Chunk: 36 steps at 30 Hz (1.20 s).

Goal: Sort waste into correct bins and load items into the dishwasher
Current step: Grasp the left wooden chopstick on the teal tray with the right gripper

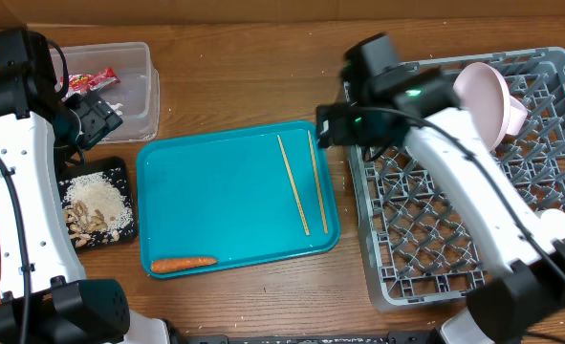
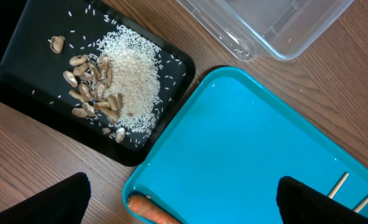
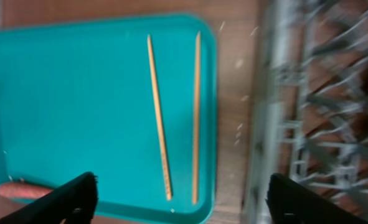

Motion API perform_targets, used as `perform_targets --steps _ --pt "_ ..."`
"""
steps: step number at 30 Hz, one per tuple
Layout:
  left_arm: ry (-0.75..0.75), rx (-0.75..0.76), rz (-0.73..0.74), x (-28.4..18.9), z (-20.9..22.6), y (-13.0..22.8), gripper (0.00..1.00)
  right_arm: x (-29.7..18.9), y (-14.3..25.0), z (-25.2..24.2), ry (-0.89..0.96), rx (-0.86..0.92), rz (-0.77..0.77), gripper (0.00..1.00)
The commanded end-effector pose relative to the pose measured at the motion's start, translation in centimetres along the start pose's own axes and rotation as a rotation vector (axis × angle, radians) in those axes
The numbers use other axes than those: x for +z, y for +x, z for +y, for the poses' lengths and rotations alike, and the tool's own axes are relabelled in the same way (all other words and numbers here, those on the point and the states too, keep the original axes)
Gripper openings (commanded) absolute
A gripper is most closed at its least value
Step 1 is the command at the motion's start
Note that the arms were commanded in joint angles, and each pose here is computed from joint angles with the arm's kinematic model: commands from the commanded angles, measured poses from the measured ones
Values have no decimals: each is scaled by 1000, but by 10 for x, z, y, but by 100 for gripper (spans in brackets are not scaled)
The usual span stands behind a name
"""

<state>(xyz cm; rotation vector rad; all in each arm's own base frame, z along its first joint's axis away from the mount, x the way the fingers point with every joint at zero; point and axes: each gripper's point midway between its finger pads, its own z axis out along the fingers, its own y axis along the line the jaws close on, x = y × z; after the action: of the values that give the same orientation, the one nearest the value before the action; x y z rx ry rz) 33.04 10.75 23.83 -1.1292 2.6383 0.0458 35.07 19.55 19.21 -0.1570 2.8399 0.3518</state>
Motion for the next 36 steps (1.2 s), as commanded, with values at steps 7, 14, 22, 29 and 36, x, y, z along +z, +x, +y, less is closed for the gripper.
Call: perform_targets --steps 7,14,22,29,36 --pt "19 12 -23 -9 -1 -2 97 91 51 38 7 -123 227 80" --pt "19 13 -23 -9 -1 -2 97 137 75 52 32 -177 315 74" --pt "17 13 -20 -9 -1 -1 97 172 88 44 95 -166 367 63" --pt "14 13 -16 -9 0 0 97 190 95 28 174 -141 390 59" --pt "13 13 -15 -9 0 0 97 194 102 27 172 -136 421 16"
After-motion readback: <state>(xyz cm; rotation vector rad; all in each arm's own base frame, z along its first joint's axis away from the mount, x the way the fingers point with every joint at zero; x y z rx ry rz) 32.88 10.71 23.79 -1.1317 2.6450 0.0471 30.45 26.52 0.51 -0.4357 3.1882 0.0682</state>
